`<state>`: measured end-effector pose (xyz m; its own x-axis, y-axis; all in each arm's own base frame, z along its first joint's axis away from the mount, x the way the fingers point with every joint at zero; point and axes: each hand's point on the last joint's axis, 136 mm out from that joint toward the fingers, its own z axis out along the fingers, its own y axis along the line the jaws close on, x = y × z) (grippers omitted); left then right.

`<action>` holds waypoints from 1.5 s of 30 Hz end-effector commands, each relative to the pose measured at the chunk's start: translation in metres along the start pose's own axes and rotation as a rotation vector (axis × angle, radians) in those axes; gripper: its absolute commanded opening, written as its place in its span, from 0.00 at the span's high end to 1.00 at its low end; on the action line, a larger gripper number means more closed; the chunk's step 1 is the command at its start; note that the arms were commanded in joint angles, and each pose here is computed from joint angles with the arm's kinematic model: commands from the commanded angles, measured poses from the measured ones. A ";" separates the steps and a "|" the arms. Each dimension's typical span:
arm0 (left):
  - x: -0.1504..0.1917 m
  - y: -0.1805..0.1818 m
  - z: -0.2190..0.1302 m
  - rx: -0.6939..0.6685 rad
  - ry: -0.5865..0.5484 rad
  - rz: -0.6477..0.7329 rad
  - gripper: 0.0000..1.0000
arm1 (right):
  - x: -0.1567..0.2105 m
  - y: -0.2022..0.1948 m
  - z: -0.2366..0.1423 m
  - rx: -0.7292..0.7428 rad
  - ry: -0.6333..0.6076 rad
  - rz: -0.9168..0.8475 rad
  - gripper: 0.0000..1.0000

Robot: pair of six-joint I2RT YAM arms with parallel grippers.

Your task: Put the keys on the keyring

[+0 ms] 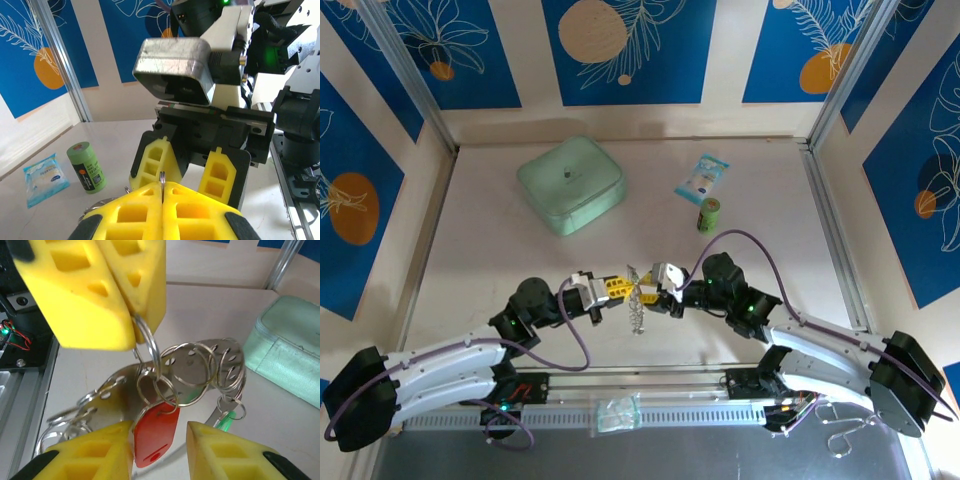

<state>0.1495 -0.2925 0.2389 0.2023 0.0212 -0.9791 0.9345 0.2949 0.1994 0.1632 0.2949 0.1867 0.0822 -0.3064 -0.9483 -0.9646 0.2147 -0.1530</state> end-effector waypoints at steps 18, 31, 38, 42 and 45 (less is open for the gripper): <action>-0.014 0.003 0.000 -0.021 -0.049 0.021 1.00 | -0.005 -0.003 -0.004 0.029 0.006 -0.005 0.95; -0.008 0.001 0.001 -0.011 -0.025 0.028 1.00 | -0.009 -0.006 -0.018 0.049 0.044 -0.017 0.99; -0.006 -0.001 0.002 0.004 -0.014 0.026 1.00 | -0.017 -0.010 -0.018 0.046 0.046 -0.036 1.00; -0.006 -0.002 0.002 0.011 -0.013 0.024 1.00 | -0.018 -0.009 -0.016 0.027 0.063 -0.046 1.00; -0.004 -0.002 0.003 0.011 -0.008 0.025 1.00 | -0.020 -0.010 -0.014 0.017 0.066 -0.052 1.00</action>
<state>0.1525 -0.2927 0.2315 0.1884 0.0464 -0.9810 0.9329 0.3037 0.1935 0.1668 0.2840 0.2035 0.0933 -0.3752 -0.9222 -0.9537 0.2322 -0.1910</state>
